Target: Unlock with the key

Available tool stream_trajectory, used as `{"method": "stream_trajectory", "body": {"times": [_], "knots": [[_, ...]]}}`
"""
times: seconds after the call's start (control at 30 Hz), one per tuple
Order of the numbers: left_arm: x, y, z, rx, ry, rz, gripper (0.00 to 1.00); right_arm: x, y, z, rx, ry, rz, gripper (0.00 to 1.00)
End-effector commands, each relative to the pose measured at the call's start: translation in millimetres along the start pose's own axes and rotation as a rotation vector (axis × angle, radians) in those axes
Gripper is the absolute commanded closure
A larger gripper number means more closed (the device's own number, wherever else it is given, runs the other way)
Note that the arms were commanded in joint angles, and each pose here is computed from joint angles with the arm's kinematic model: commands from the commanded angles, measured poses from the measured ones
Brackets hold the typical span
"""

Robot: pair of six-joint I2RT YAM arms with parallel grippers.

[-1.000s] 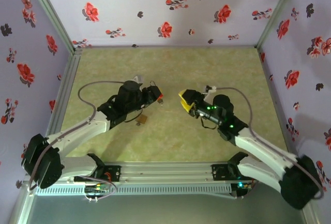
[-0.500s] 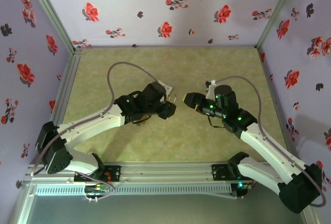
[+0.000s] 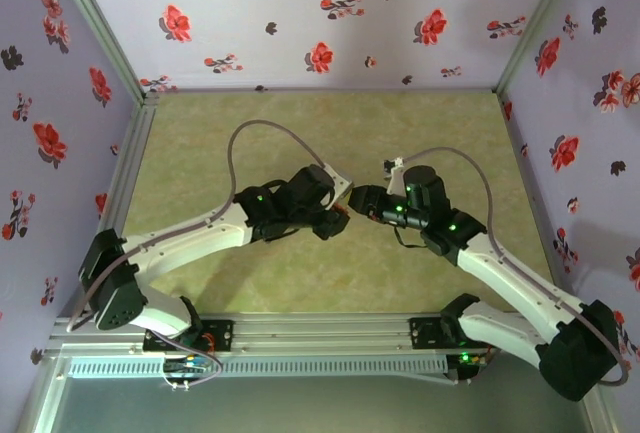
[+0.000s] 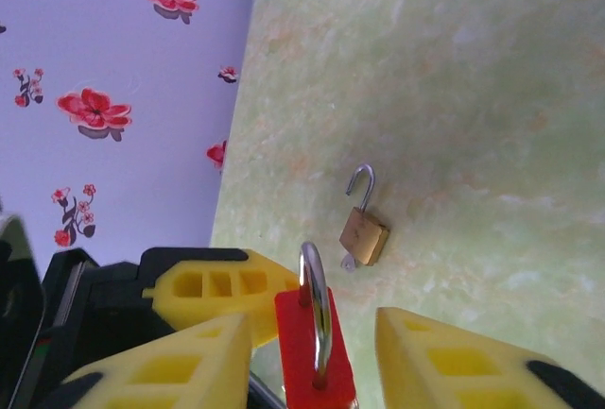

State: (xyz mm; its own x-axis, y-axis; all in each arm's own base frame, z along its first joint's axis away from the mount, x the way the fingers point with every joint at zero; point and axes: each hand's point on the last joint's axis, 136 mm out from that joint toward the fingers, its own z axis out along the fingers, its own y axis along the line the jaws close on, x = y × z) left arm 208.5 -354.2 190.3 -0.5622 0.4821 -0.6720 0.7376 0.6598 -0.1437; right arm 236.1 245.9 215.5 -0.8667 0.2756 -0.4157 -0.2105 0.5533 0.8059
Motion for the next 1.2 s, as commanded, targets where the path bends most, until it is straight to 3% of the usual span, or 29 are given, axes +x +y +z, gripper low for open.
{"method": "stream_trajectory", "body": {"times": [0.0,0.13,0.27,0.47,0.7,0.77,0.83,0.87,1.1,1.17], "knots": [[-14.5,-8.0,-6.6,0.006,-0.038,0.048,1.0,-2.2,-6.8,4.0,0.026,-0.023,0.004,0.72],[-8.1,-13.1,-5.9,0.004,-0.028,0.081,1.0,-5.2,-20.0,3.9,0.092,-0.048,0.035,0.91],[3.2,-9.6,-3.0,-0.034,-0.011,0.101,1.0,-10.6,-33.4,-4.0,0.164,-0.087,0.06,1.0],[25.6,6.9,3.3,-0.125,0.012,0.104,1.0,-21.3,-56.3,-21.5,0.245,-0.152,0.158,1.0],[27.5,8.8,4.6,-0.167,-0.001,0.129,1.0,-15.2,-59.1,-17.2,0.25,-0.114,0.221,1.0],[27.8,8.4,4.9,-0.164,-0.003,0.128,1.0,-16.4,-61.7,-20.0,0.265,-0.126,0.222,0.85],[27.5,7.5,4.5,-0.16,-0.003,0.128,1.0,-17.8,-67.1,-26.9,0.296,-0.152,0.223,0.5],[27.5,6.8,4.2,-0.157,-0.002,0.13,1.0,-18.4,-71.0,-30.4,0.311,-0.165,0.224,0.4],[31.4,1.7,11.3,-0.128,0.018,0.119,1.0,-18.2,-82.9,-45.0,0.34,-0.194,0.221,0.16],[34.2,2.5,15.1,-0.133,0.032,0.109,1.0,-16.2,-81.4,-44.8,0.322,-0.189,0.202,0.14]]}}
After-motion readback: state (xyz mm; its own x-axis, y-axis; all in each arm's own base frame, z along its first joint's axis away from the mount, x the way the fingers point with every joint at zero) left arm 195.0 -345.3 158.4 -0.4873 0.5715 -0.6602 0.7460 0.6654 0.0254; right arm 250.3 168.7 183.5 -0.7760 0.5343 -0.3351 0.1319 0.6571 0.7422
